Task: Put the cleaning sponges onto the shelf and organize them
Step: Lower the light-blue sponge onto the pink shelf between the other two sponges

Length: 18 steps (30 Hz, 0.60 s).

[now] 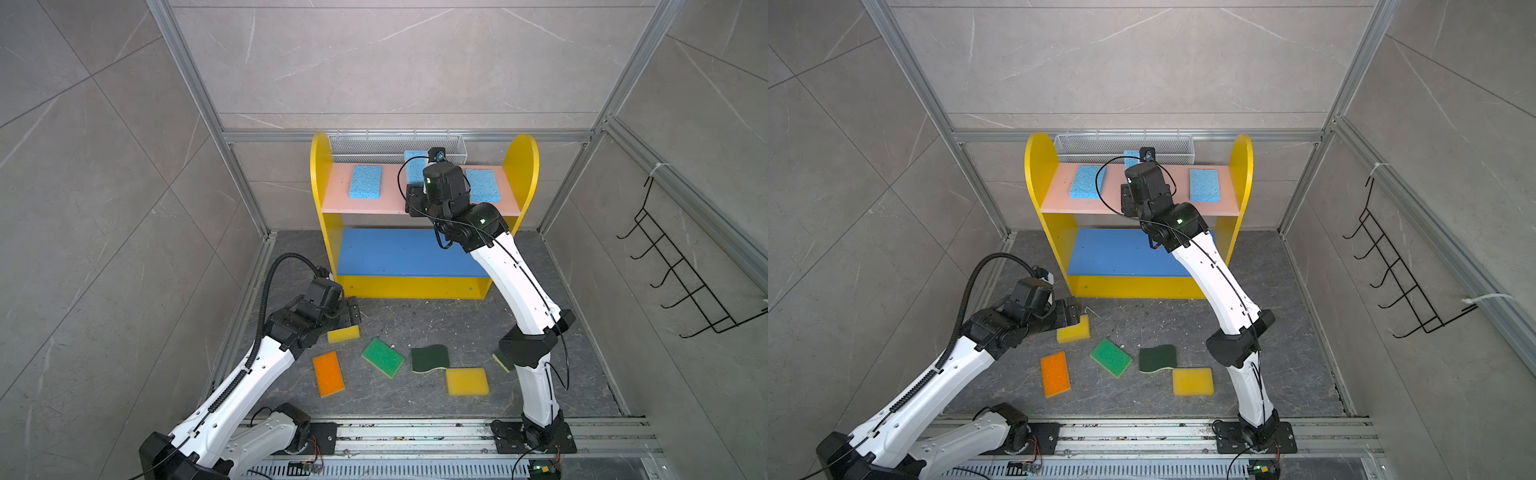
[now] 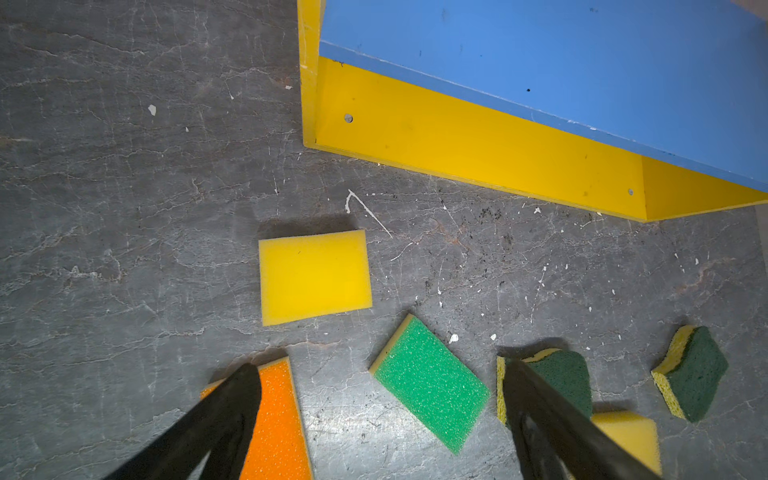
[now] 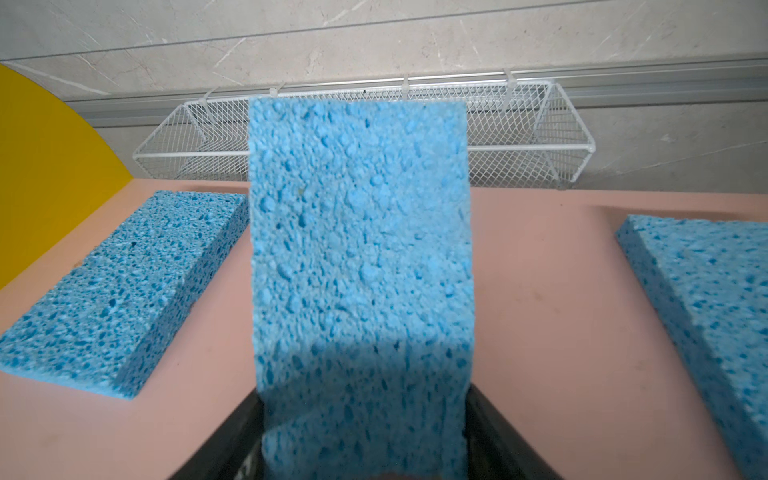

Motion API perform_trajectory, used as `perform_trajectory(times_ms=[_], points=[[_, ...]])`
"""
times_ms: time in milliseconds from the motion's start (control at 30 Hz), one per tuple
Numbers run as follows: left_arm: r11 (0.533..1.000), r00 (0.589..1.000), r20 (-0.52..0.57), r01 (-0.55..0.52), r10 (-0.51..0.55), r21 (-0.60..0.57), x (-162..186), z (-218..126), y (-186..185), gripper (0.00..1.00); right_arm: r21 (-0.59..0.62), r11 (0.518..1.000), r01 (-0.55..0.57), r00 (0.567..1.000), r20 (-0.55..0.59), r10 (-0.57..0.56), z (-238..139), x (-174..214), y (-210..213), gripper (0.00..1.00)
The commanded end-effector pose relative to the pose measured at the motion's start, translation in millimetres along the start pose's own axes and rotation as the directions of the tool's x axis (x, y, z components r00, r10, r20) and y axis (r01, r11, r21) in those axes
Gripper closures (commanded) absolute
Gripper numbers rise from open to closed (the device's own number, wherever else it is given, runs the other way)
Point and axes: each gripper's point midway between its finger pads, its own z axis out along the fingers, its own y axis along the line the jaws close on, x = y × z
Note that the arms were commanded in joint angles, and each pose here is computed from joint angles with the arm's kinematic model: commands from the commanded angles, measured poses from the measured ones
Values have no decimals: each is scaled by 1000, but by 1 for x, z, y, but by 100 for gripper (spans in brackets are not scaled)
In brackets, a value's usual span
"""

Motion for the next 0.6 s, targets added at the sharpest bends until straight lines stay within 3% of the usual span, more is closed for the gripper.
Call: perform_trajectory(times_ms=[0,567], points=[[1000,999,30,-12,11,26,-9,-2,-7,6,37,999,-19,1000,-12,20,4,4,-6,29],[999,999,32,-25,24,31,-19,-7,-14,6,39,998,-45,997,-56,47,16,21,-1,27]])
